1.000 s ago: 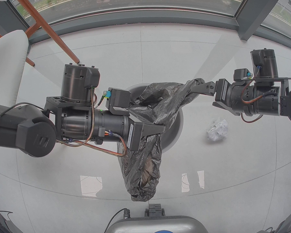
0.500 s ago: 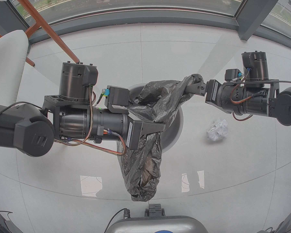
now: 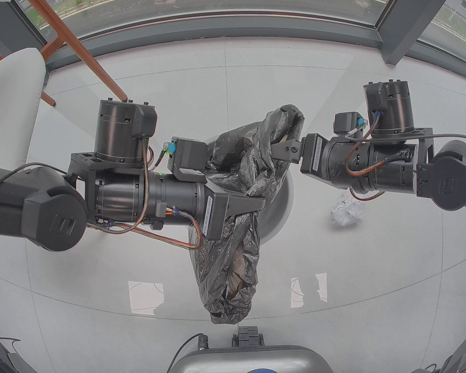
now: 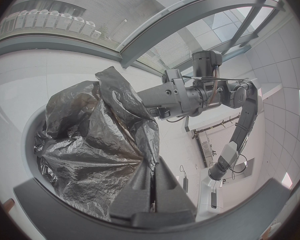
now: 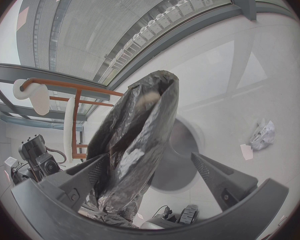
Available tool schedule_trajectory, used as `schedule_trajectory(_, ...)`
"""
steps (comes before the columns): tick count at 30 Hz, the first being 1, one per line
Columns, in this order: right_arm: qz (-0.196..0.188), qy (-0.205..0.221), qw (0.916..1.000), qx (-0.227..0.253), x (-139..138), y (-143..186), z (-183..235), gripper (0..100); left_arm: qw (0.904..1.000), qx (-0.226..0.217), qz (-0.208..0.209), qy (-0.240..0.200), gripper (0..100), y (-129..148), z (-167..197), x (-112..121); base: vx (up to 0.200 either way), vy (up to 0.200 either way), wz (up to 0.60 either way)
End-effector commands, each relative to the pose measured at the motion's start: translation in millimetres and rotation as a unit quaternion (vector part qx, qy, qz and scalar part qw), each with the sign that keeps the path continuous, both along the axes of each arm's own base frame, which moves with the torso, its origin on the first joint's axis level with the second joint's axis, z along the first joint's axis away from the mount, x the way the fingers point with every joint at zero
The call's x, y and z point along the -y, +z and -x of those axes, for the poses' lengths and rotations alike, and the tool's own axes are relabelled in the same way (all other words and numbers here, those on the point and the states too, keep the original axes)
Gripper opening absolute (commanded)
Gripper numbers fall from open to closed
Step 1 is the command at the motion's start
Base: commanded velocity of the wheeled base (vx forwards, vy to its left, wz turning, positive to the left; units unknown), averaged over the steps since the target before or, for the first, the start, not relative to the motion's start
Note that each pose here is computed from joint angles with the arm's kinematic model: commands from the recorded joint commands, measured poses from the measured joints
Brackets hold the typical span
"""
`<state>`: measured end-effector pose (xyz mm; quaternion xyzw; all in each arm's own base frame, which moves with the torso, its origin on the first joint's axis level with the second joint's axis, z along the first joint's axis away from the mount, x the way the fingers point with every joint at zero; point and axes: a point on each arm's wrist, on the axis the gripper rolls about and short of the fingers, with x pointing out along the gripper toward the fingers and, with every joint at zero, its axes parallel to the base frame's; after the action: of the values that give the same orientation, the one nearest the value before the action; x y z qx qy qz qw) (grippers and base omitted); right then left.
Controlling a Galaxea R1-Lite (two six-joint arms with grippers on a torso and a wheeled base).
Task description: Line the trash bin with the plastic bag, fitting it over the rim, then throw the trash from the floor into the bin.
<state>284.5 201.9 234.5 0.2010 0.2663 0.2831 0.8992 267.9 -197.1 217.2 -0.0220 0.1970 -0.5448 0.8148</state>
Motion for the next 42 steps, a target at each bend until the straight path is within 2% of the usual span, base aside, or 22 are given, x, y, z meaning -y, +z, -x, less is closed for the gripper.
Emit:
schedule_trajectory(1, 0.003, 0.011, 0.9999, -0.004, -6.6, -2.4, 5.5, 100, 1.0, 0.002, 0.001, 0.001, 0, 1.2, -0.5, -0.4, 0.0, 0.0, 0.0)
schedule_trajectory(11, 0.013, 0.007, 0.9998, -0.012, -8.2, -14.3, 3.8, 100, 0.9999, 0.012, 0.005, 0.01, 0, 8.1, 2.1, -3.1, 0.0, 0.0, 0.0)
schedule_trajectory(12, 0.013, 0.006, 0.9998, -0.014, -8.3, -15.2, 3.6, 0, 0.9998, 0.013, 0.006, 0.01, 0, 8.5, 2.0, -3.0, 0.0, 0.0, 0.0)
schedule_trajectory(28, 0.002, 0.005, 1.0, 0.003, -8.1, -3.0, 2.8, 0, 0.9999, 0.01, 0.002, 0.013, 0, 6.3, 2.8, -3.7, 0.0, 0.0, 0.0)
schedule_trajectory(42, -0.004, 0.008, 0.9998, 0.019, -15.7, 4.2, -5.5, 0, 0.9983, 0.028, 0.0, 0.051, 0, 12.1, -5.6, -3.4, 0.0, 0.0, 0.0)
